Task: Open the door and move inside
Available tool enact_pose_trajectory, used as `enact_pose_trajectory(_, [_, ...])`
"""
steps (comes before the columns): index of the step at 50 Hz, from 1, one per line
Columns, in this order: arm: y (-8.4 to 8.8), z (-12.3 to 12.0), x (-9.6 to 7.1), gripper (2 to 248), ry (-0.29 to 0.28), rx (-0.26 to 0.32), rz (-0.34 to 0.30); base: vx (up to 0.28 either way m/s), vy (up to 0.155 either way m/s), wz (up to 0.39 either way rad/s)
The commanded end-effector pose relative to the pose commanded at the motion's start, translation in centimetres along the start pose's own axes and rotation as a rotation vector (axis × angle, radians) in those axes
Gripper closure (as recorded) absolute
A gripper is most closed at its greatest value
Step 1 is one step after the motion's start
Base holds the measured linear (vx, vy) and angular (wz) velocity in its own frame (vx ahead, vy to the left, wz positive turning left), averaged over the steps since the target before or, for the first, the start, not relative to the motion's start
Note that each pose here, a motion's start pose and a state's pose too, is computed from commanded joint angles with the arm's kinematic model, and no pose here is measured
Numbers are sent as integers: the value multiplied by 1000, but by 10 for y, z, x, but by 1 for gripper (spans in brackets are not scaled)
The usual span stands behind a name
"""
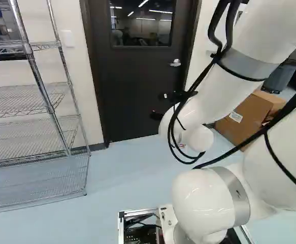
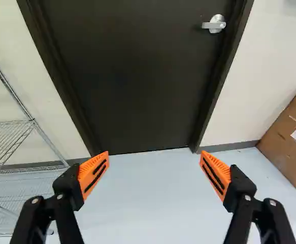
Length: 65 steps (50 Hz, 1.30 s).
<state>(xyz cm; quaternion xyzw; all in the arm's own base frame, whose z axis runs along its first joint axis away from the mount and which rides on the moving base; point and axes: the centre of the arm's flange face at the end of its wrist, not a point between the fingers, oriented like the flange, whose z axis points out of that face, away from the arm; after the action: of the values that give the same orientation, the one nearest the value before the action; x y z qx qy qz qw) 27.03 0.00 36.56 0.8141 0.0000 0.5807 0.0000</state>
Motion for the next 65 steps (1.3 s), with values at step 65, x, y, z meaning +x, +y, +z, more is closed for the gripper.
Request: enact_pose_trajectory(65, [0,0,0,3,0,0,0,95,3,-1])
